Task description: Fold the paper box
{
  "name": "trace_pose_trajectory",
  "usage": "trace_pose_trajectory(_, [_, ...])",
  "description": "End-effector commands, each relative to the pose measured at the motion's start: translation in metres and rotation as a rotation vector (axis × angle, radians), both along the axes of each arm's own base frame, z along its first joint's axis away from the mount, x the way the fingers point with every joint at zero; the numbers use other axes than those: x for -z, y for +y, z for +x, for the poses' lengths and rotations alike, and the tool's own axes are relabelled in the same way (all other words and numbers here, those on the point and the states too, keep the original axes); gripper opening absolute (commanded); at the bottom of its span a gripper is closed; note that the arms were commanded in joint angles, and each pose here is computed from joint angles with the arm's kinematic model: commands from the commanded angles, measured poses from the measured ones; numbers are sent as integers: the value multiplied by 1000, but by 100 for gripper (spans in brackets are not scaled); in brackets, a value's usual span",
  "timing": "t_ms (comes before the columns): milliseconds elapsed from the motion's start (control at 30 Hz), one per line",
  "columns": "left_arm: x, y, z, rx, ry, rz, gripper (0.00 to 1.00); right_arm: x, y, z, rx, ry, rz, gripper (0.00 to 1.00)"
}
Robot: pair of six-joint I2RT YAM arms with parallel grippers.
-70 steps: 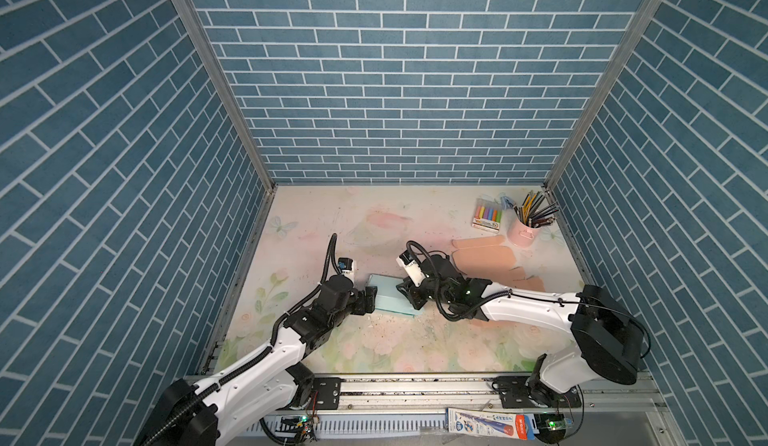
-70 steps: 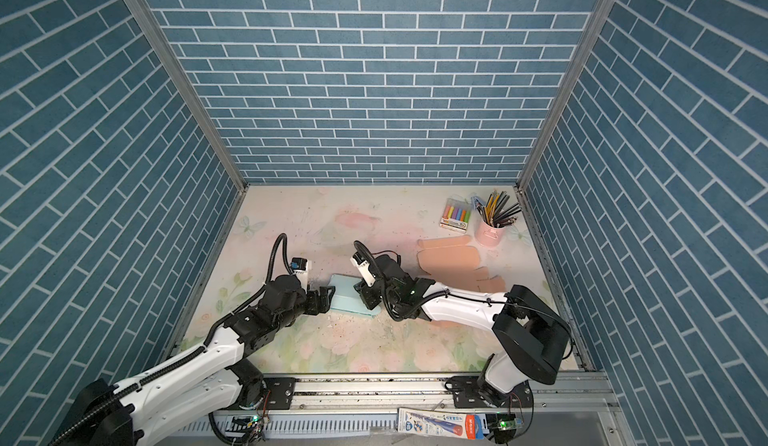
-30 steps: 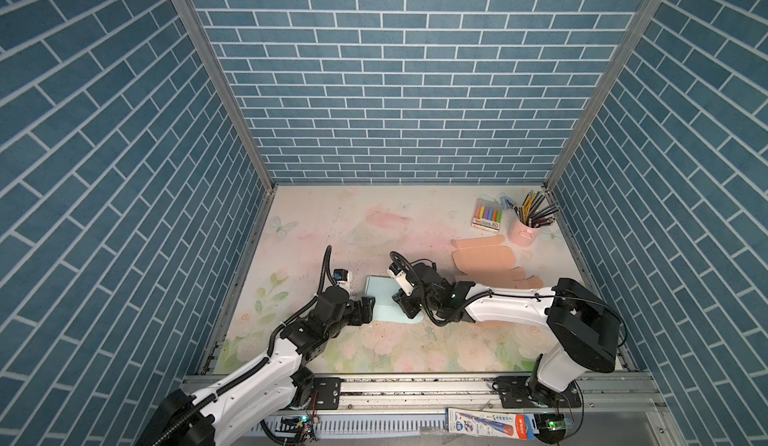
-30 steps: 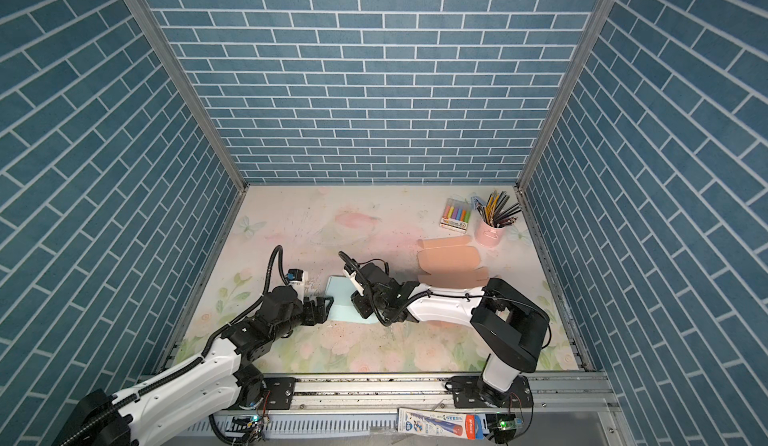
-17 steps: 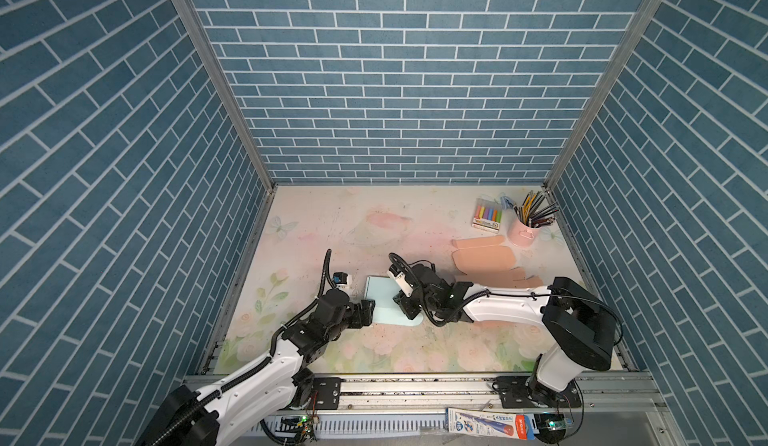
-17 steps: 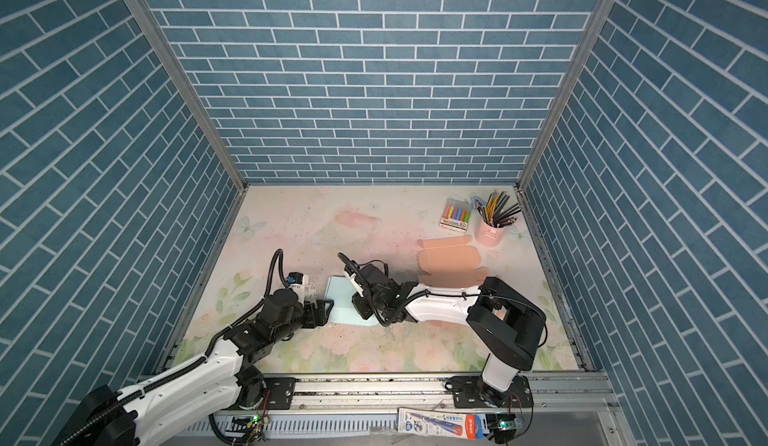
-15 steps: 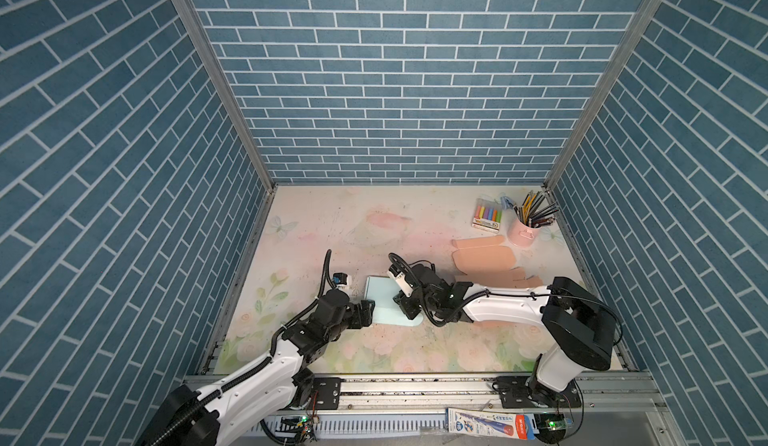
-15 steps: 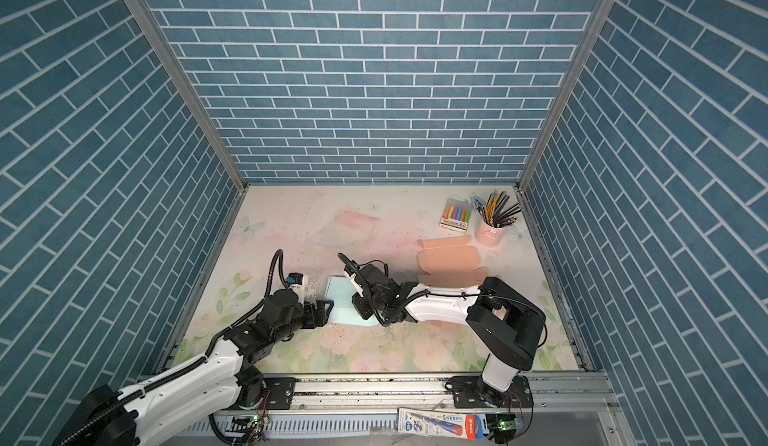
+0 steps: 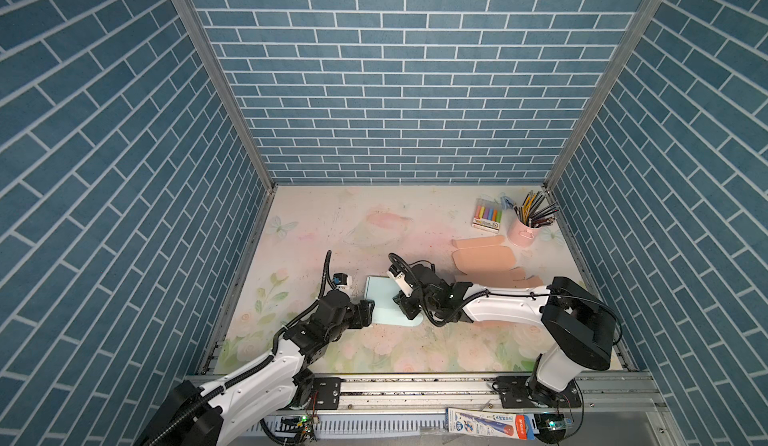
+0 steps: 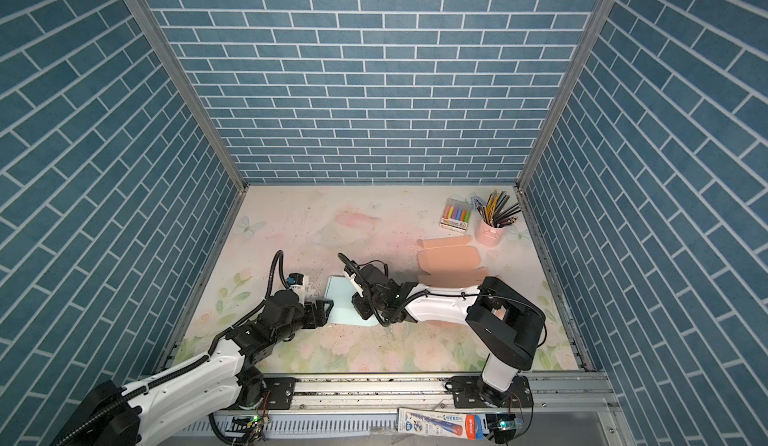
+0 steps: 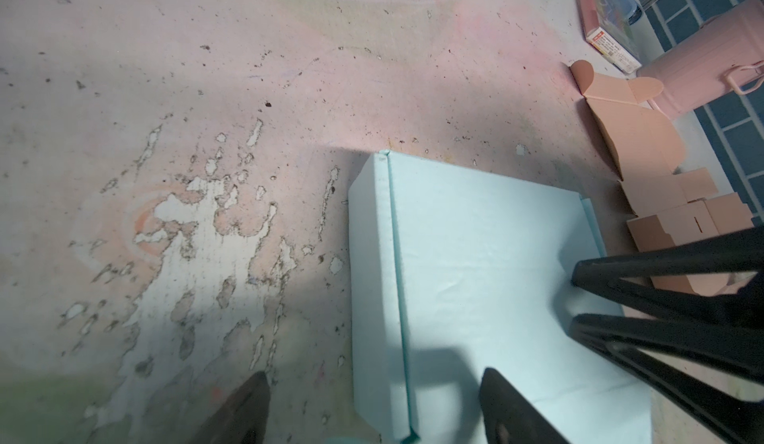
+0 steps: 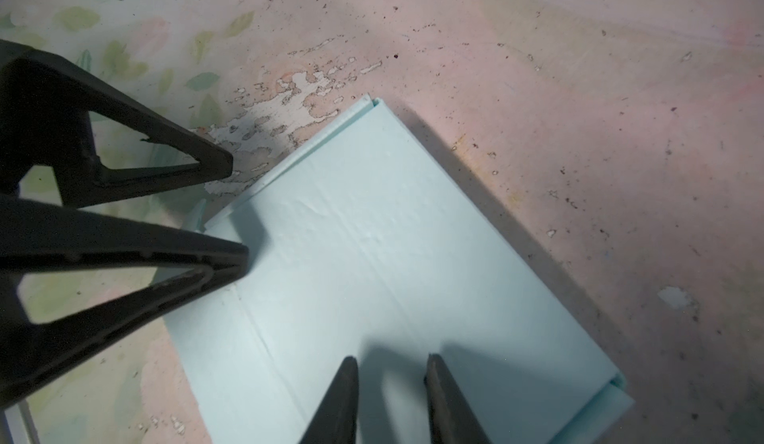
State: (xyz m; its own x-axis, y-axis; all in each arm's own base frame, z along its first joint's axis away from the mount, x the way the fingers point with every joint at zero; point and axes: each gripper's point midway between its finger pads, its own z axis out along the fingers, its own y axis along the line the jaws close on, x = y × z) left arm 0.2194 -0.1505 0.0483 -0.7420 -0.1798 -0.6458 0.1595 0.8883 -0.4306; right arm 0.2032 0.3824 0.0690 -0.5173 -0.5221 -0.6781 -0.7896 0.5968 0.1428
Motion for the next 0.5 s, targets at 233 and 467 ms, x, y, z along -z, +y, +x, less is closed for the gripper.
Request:
trace_pose_trajectory(233, [8, 2, -3, -12, 9, 12, 71, 13, -6, 0, 36, 39, -24, 31])
trace_pose_trajectory(467, [11, 1, -3, -15, 20, 20, 66, 6, -9, 4, 65, 33, -11, 30])
